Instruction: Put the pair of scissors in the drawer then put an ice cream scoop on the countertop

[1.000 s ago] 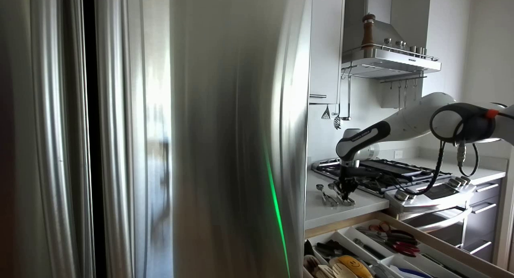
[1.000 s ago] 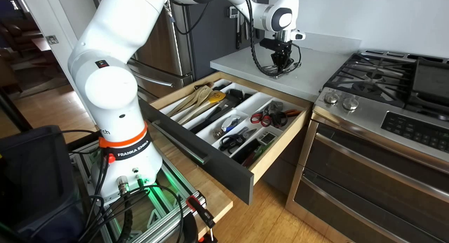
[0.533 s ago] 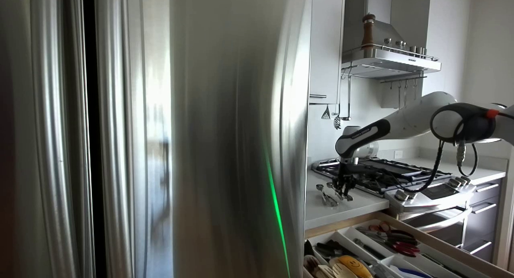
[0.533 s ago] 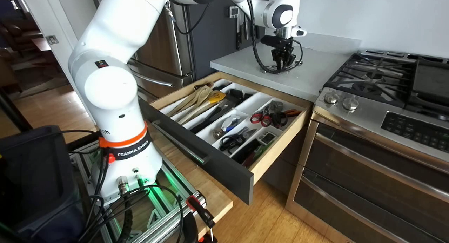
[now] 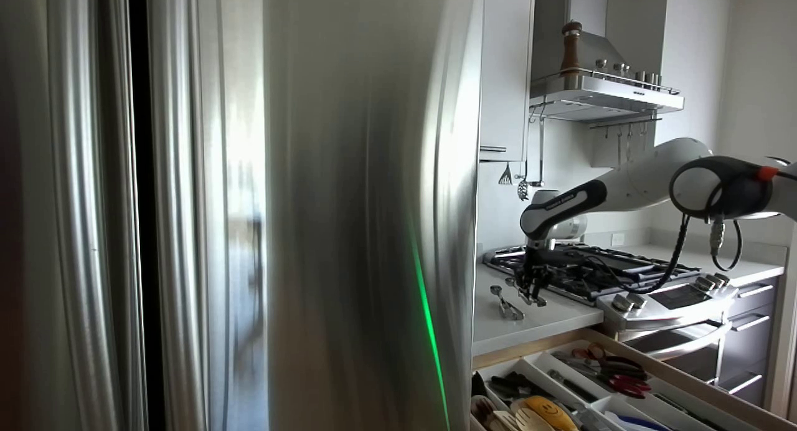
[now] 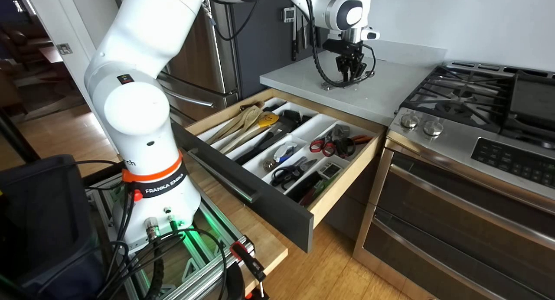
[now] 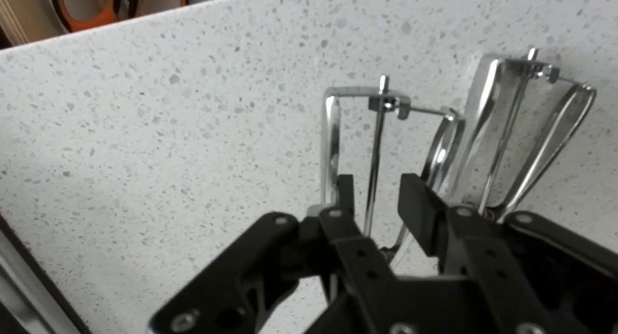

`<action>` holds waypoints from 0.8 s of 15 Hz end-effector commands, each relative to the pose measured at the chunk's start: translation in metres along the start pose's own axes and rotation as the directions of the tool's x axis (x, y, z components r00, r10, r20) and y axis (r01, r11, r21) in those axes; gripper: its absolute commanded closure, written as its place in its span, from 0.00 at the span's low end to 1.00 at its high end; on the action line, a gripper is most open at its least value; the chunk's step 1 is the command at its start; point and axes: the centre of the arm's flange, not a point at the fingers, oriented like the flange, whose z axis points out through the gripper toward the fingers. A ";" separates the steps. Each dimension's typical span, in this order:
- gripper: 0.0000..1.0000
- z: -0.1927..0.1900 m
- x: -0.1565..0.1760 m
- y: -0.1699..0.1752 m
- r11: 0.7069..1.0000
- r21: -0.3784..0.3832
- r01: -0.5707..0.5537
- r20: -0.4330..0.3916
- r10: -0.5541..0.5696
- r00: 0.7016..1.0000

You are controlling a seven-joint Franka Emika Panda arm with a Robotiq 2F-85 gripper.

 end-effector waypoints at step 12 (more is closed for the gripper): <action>0.56 0.028 -0.004 0.009 1.000 0.009 -0.001 0.053 0.001 0.999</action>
